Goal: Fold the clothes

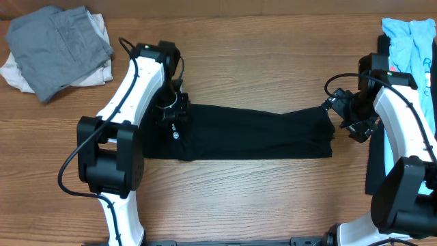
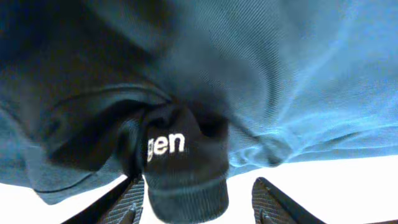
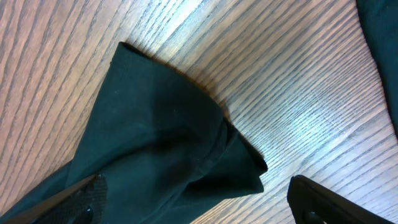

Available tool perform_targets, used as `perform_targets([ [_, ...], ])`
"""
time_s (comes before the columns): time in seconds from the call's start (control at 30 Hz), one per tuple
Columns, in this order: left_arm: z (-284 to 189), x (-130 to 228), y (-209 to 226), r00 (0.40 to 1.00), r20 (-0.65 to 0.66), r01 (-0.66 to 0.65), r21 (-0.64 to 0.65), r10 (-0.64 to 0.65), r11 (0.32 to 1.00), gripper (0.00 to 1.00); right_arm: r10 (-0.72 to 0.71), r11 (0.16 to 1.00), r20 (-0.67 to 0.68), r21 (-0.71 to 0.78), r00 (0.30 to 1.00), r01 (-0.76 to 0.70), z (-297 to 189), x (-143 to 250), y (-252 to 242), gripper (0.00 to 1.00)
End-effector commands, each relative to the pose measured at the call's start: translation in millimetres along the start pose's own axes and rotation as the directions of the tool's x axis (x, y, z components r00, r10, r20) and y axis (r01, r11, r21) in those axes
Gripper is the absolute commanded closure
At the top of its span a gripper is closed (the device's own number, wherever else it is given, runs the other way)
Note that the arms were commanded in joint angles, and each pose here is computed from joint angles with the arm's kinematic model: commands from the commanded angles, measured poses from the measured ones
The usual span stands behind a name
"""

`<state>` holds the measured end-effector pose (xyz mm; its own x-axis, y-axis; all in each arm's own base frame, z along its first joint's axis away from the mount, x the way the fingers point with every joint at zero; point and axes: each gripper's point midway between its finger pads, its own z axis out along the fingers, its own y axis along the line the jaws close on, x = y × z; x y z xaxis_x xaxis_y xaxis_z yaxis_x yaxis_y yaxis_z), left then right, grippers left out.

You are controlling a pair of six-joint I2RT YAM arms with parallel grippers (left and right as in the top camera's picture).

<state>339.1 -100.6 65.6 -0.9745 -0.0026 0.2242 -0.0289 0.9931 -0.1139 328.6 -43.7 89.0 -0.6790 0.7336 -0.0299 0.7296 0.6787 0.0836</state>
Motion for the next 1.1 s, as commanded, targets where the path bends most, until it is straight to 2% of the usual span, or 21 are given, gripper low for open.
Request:
perform_targets([
  [0.0,-2,3,-4,1.0,0.016,-0.003,0.017,0.002,1.0,0.49,-0.002,1.0,0.004,-0.008,1.0,0.002,-2,0,1,0.03],
  [0.17,-2,-9,-7,0.998,0.068,-0.012,0.028,0.01,1.0,0.64,-0.002,1.0,0.003,-0.008,1.0,0.002,-2,0,0,0.03],
  [0.23,-2,-9,-7,0.998,0.069,-0.012,0.027,0.01,1.0,0.74,-0.002,1.0,0.003,-0.008,1.0,0.002,-2,0,1,0.04],
  [0.3,-2,-10,-4,0.997,0.072,-0.009,0.009,0.009,1.0,0.9,-0.002,1.0,0.004,-0.009,1.0,0.002,-2,0,1,0.04],
  [0.33,-3,-11,6,0.996,0.082,0.023,-0.043,-0.019,0.999,0.96,-0.002,1.0,0.007,-0.011,1.0,0.002,-2,-1,1,0.04],
  [0.5,-12,-7,27,0.992,0.086,0.1,-0.157,-0.087,0.983,0.96,-0.003,0.999,-0.002,-0.035,1.0,0.003,-2,0,6,0.05],
  [0.67,-41,7,63,0.977,0.088,0.212,-0.296,-0.194,0.932,0.96,-0.006,0.997,-0.032,-0.076,0.999,0.003,-2,6,13,0.11],
  [0.97,-50,21,96,0.962,0.057,0.268,-0.358,-0.266,0.894,0.94,-0.038,0.996,-0.045,-0.088,0.998,0.034,-2,15,23,0.14],
  [1.03,-50,23,100,0.959,0.05,0.276,-0.36,-0.277,0.891,0.91,-0.059,0.995,-0.045,-0.089,0.997,0.054,-2,19,28,0.14],
  [1.07,-50,24,101,0.959,0.045,0.278,-0.358,-0.281,0.891,0.83,-0.067,0.994,-0.045,-0.09,0.997,0.063,-2,21,30,0.14],
])
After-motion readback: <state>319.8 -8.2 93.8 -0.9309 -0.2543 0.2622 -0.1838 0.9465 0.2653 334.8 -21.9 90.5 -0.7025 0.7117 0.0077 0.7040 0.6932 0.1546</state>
